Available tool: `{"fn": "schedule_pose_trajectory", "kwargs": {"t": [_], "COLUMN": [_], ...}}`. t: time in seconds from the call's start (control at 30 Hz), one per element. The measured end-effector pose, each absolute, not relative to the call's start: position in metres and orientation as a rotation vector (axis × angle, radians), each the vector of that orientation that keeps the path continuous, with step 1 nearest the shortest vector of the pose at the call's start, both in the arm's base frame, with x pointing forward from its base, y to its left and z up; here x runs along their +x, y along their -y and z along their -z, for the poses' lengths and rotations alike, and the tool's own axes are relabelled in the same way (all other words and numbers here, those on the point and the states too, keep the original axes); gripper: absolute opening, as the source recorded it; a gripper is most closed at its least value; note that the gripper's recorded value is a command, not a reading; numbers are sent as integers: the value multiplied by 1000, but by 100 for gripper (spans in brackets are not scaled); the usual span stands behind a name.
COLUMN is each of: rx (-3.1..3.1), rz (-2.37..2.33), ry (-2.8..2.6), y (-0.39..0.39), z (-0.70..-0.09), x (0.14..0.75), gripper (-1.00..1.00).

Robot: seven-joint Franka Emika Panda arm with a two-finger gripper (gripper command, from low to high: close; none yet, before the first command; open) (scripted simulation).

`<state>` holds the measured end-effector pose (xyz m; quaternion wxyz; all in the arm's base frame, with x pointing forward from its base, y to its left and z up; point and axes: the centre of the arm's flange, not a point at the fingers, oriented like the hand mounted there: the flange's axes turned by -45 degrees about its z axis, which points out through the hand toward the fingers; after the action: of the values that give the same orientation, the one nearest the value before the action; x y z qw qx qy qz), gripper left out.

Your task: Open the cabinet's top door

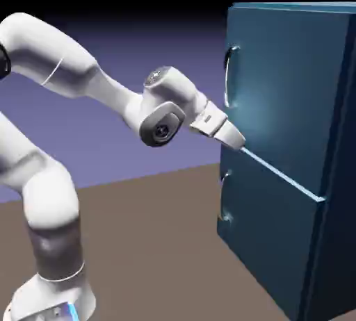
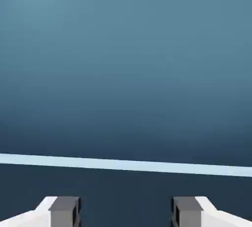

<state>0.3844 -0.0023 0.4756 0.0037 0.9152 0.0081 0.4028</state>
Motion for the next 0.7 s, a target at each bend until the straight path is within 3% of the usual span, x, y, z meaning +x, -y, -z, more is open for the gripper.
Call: {"fn": "schedule_pose_trajectory", "kwargs": {"t": [0.7], "rx": [2696], "rz": [-1679], "ry": [220], "y": [10], "z": [-567], "x": [326], "gripper": [0]}}
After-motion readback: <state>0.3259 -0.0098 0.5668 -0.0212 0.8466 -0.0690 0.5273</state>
